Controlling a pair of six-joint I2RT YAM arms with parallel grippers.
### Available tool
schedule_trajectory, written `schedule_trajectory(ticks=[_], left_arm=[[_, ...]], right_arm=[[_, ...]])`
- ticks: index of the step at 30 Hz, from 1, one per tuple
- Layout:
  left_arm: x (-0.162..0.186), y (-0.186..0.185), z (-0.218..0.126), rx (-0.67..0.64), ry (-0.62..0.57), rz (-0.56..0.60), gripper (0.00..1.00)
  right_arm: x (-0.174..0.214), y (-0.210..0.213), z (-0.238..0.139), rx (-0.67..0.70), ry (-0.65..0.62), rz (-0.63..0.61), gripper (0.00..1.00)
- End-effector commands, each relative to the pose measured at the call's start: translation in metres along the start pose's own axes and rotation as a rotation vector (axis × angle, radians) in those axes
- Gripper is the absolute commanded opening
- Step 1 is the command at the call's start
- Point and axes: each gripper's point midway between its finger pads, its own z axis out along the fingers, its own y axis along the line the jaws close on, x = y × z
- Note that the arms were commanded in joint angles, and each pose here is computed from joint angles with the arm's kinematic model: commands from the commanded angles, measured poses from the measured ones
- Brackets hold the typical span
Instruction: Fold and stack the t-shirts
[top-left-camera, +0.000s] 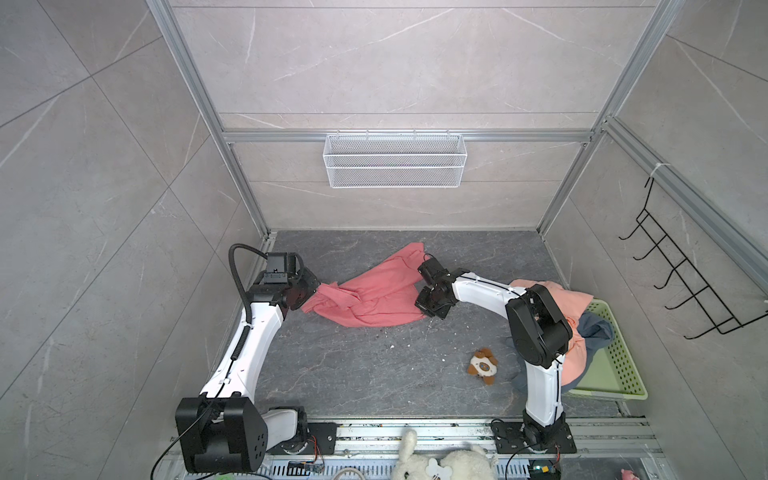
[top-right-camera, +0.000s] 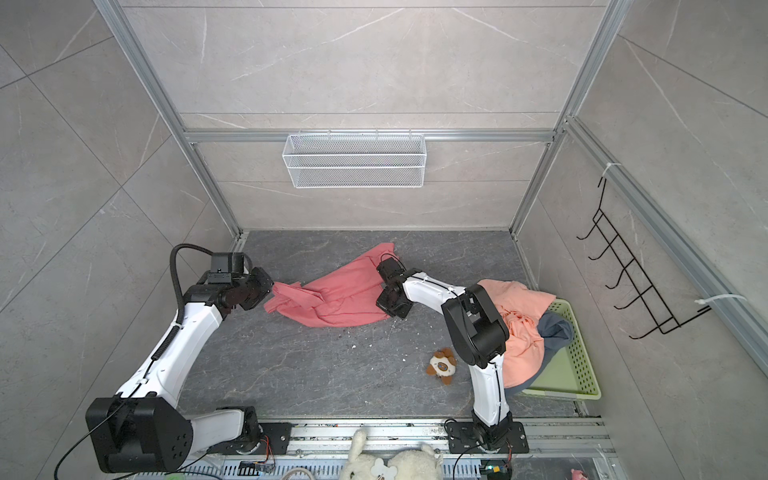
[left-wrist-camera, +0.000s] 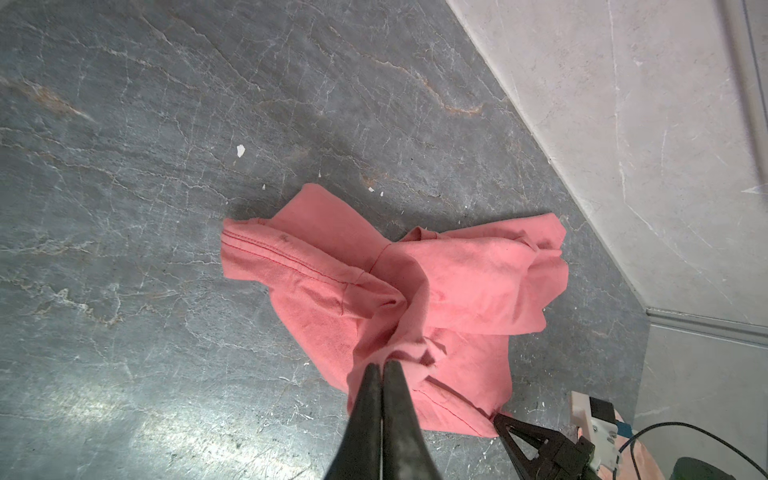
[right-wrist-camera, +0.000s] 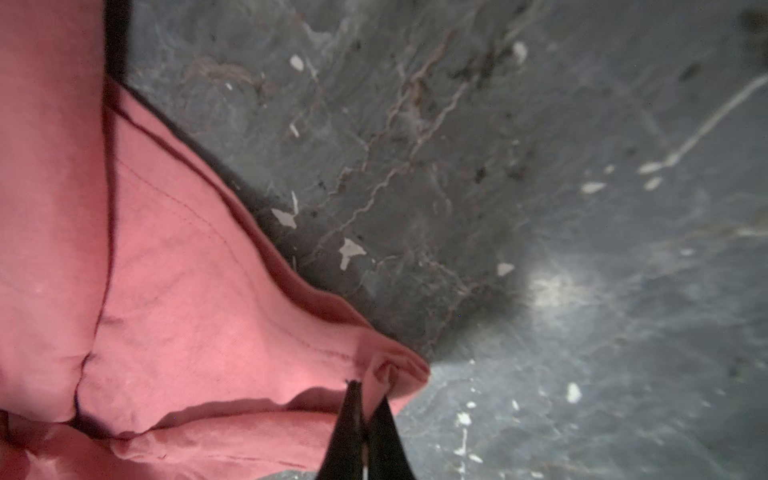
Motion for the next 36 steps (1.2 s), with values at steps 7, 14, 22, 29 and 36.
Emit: schedule_trajectory(ticks=[7,14,22,29,36], left_arm=[[-0.08,-0.079,-0.055,0.214,-0.221,0.078,0.0],[-0.101,-0.082,-0.096,0.175,-0.339,0.154,0.0],[-0.105,-0.067,-0.136,0.122,-0.454,0.176,0.0],[-0.119,-0.075,-0.148,0.141,-0.536,0.196,0.0],[-0.154,-0.123,-0.099,0.249,-0.526,0.232,0.0]], right_arm=[[-0.121,-0.018,-0.168,-0.063,-0.456,0.011,0.0],[-0.141,-0.033,-0.272,-0.072,-0.7,-0.028,0.01],[-0.148,-0.037,-0.332,-0.113,-0.83,-0.039,0.02],[-0.174,-0.004,-0.368,-0.168,-0.908,-0.124,0.02],[-0.227,0.053,-0.364,-0.265,-0.911,-0.175,0.02]])
